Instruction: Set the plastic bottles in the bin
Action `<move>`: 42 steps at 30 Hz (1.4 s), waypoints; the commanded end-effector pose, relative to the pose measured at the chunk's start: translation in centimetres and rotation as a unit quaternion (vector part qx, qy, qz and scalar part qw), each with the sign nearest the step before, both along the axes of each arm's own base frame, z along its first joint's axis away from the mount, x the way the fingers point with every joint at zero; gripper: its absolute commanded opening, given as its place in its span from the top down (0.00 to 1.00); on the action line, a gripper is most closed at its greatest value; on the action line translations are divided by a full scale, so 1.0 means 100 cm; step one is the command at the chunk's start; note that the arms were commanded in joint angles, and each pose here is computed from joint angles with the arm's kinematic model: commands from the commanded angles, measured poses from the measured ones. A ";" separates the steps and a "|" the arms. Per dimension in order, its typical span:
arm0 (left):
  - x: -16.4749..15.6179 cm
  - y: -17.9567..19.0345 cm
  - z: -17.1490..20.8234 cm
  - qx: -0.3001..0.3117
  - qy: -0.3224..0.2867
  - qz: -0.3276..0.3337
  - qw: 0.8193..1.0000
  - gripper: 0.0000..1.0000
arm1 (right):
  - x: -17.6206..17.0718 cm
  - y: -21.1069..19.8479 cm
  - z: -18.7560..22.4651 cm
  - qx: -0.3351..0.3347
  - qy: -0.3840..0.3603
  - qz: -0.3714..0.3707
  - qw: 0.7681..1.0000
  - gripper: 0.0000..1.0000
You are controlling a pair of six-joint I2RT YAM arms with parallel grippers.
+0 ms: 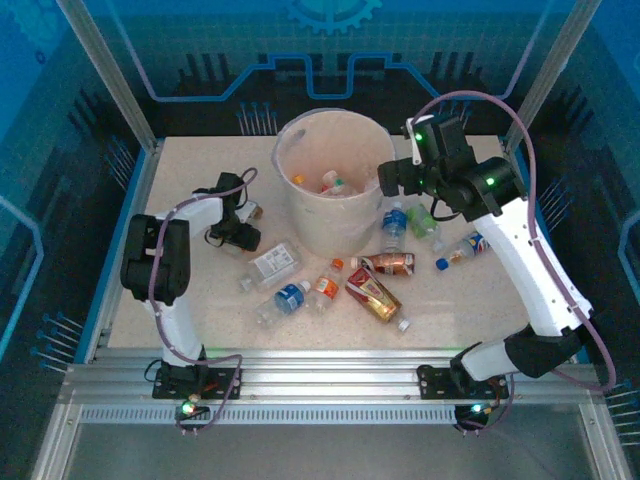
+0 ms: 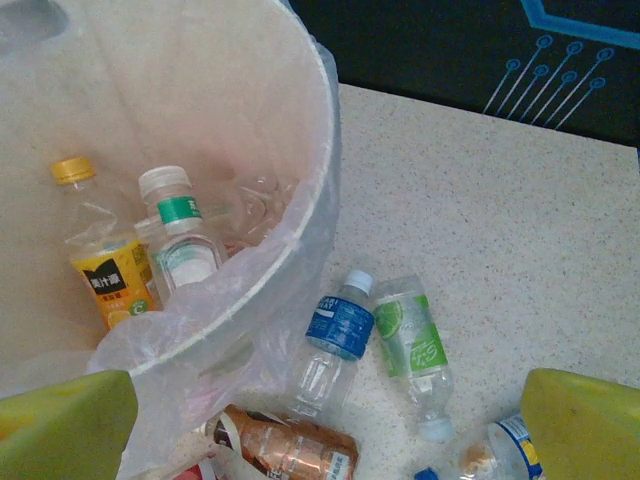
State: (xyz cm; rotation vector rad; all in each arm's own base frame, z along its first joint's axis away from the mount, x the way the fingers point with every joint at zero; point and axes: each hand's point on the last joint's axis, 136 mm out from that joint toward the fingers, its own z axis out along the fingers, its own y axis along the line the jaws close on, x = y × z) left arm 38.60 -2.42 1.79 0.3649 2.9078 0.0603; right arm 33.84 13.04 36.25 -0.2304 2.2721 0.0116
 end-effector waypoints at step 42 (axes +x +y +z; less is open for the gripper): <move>0.007 -0.038 0.330 -0.194 -0.421 0.104 0.880 0.54 | -0.043 -0.088 -0.079 0.032 0.015 -0.170 0.985 0.00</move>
